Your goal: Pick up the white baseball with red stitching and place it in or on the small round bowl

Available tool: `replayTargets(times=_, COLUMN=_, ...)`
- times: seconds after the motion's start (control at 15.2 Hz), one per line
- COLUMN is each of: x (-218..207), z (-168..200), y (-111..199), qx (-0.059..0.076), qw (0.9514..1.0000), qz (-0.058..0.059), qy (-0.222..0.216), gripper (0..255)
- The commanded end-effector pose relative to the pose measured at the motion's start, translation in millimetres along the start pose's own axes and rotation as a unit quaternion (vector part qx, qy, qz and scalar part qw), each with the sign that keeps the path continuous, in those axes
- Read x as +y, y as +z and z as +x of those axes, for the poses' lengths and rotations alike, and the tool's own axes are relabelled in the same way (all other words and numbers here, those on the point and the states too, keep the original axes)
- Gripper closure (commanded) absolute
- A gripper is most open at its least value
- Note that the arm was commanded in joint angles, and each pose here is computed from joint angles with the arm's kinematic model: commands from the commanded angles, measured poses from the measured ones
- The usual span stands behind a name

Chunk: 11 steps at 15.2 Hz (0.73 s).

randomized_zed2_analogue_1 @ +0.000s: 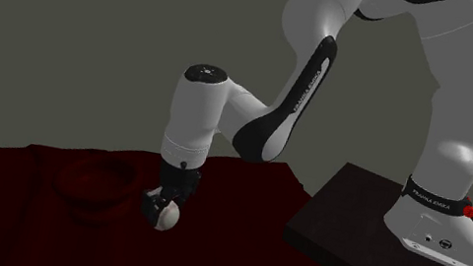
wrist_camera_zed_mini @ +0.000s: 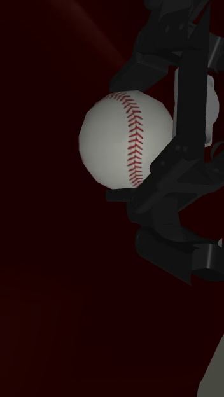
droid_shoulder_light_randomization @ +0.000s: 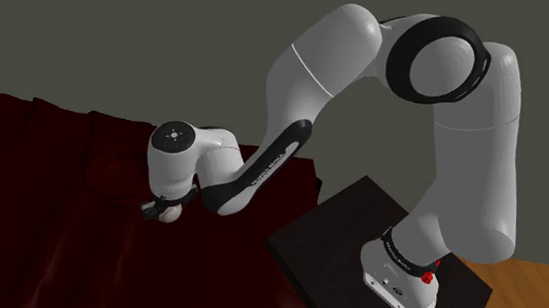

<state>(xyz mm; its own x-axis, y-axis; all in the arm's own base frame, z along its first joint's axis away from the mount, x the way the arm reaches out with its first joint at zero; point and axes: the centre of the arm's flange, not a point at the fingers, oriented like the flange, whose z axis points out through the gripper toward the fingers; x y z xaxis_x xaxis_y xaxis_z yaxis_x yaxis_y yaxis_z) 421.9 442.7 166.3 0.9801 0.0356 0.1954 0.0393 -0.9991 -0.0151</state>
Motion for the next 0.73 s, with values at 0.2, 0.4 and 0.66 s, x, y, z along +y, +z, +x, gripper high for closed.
replayTargets(times=0.2, x=-1.1, z=4.8, y=-26.1, qx=0.000, qw=1.0000, qz=0.000, qy=0.000, gripper=255)
replayTargets(times=0.4, x=-1.4, z=7.9, y=-41.6, qx=0.000, qw=1.0000, qz=0.000, qy=0.000, gripper=255)
replayTargets(times=0.66, x=-1.7, z=12.0, y=-62.3, qx=0.000, qw=1.0000, qz=0.000, qy=0.000, gripper=255)
